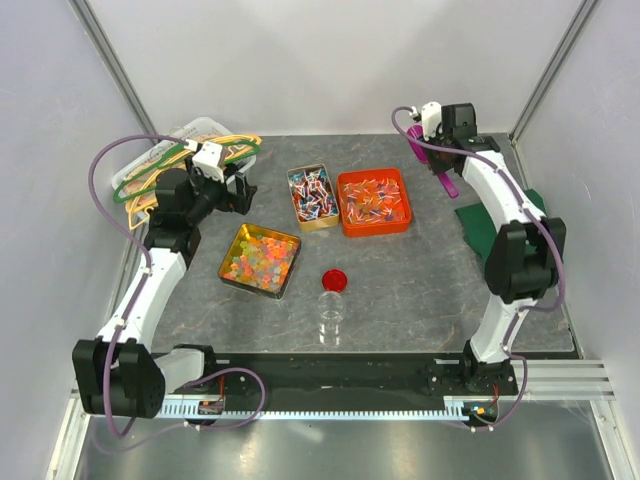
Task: Pack the candies
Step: Pick up the spatula from the center of the board.
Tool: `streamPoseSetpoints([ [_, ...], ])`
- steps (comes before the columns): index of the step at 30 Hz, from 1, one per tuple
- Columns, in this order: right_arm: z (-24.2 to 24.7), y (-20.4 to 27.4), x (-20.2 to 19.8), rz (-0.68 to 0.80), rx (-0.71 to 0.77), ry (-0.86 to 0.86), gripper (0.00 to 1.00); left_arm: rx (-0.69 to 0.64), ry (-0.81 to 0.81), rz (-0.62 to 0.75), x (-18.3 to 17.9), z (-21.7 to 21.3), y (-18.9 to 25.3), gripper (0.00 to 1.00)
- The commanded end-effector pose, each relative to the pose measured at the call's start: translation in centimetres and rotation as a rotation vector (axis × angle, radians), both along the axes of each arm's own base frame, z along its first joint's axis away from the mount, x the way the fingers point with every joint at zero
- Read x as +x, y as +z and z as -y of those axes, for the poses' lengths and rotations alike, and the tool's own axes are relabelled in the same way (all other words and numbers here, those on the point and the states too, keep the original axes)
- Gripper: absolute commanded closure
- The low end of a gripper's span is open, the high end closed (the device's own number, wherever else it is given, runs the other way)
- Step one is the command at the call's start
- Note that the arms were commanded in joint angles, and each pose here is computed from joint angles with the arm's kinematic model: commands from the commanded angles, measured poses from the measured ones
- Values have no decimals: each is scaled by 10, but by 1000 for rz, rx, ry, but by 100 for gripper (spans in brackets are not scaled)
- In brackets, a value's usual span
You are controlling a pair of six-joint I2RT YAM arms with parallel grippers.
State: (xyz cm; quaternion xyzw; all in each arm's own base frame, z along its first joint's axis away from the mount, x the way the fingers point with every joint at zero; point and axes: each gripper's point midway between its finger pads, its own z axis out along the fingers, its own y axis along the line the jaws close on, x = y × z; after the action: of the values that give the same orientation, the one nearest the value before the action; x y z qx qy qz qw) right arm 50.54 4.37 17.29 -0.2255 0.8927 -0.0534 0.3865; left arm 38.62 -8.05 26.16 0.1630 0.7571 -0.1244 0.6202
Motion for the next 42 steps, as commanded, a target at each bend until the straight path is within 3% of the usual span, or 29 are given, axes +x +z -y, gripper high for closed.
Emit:
streamPoseSetpoints([
  [1,-24,47,-51,-33,-66,172,100,16,-69,-29,2,8,-8,0],
  [8,-82,60,-116,8,-111,430,100,25,-127,-92,4,16,-22,0],
  [16,-113,53,-142,1,-105,587,100,79,-154,-150,-6,14,-39,0],
  [26,-151,36,-173,13,-128,710,100,216,-33,-246,1,-21,-81,3],
  [35,-168,37,-191,17,-68,785,100,351,21,-308,-5,-44,-134,19],
  [42,-187,51,-200,48,-127,835,100,385,14,-366,-7,-48,-163,34],
])
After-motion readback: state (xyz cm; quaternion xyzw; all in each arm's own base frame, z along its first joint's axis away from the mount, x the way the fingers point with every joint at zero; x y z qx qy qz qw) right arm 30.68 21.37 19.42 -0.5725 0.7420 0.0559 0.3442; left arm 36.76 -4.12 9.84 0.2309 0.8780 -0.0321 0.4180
